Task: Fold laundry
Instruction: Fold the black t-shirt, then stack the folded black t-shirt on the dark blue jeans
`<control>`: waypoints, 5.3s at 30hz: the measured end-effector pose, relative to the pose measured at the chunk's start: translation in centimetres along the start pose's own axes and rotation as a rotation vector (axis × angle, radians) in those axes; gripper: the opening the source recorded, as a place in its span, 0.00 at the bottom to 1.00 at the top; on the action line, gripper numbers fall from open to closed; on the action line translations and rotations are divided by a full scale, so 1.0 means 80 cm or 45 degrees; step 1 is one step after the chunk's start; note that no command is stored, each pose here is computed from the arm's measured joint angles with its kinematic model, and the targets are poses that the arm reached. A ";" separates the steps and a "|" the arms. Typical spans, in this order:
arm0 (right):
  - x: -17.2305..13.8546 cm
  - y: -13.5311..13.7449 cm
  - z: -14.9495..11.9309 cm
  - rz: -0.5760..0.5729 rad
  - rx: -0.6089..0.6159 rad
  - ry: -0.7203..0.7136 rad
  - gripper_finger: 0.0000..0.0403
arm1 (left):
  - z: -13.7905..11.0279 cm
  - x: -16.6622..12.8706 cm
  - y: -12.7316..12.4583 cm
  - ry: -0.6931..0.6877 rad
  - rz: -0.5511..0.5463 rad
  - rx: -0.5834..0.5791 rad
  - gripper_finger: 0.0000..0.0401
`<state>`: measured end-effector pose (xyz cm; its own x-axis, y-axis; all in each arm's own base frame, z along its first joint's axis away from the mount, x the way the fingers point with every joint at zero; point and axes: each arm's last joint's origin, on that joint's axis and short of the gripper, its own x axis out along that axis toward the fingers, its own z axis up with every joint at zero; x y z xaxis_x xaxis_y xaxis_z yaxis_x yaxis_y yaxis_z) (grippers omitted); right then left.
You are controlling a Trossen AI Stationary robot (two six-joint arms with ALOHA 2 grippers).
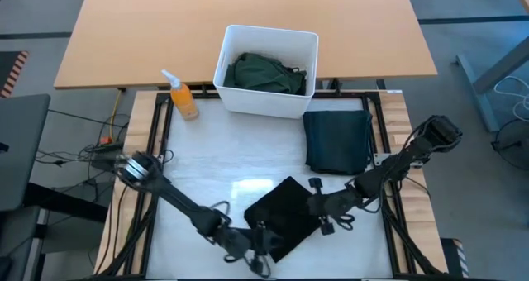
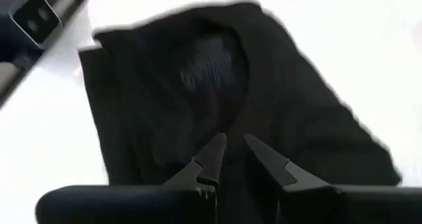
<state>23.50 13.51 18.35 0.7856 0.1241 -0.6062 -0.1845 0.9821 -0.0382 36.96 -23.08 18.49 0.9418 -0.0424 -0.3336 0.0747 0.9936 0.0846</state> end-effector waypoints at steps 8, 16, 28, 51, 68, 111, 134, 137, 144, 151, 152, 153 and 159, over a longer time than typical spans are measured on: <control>0.021 0.016 -0.024 -0.006 0.093 0.128 0.18 | -0.039 0.055 -0.002 0.213 -0.124 -0.144 0.17; 0.021 0.060 -0.029 0.322 0.125 0.109 0.18 | -0.048 0.054 0.008 0.509 -0.257 -0.213 0.17; -0.040 0.057 -0.008 0.140 0.131 -0.050 0.18 | -0.059 0.035 0.014 0.797 -0.300 -0.155 0.17; -0.021 -0.039 -0.011 -0.125 1.177 0.064 0.68 | -0.001 -0.102 0.015 0.486 0.240 0.024 0.11; 0.051 -0.007 -0.067 -0.055 1.684 -0.060 0.72 | -0.058 -0.146 0.056 0.131 0.048 -0.116 0.11; -0.082 -0.109 0.044 -0.085 1.009 -0.047 0.08 | -0.156 -0.135 0.046 0.193 -0.035 -0.429 0.11; -0.246 -0.207 0.063 -0.528 0.690 0.112 0.08 | -0.152 -0.121 0.066 0.192 0.005 -0.475 0.11; -0.245 -0.214 0.042 -0.570 0.737 0.260 0.08 | -0.151 -0.120 0.068 0.190 0.010 -0.476 0.11; -0.236 -0.231 -0.004 -0.679 0.801 0.509 0.08 | -0.148 -0.117 0.073 0.162 0.016 -0.461 0.11; -0.223 -0.246 -0.050 -0.749 0.839 0.746 0.08 | -0.148 -0.116 0.075 0.174 -0.003 -0.474 0.11; -0.220 -0.247 -0.056 -0.751 0.848 0.767 0.08 | -0.148 -0.116 0.075 0.175 -0.003 -0.477 0.11; -0.218 -0.248 -0.060 -0.751 0.856 0.778 0.08 | -0.148 -0.116 0.075 0.175 -0.003 -0.477 0.11; -0.209 -0.249 -0.069 -0.760 1.033 0.715 0.16 | -0.148 -0.114 0.078 0.175 0.008 -0.482 0.11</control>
<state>10.79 -8.87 24.85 0.2086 -0.2720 -0.9394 0.7222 0.6905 -0.0396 24.97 -15.26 10.98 0.8874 -0.0471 -0.4586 -0.0812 0.9633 -0.2560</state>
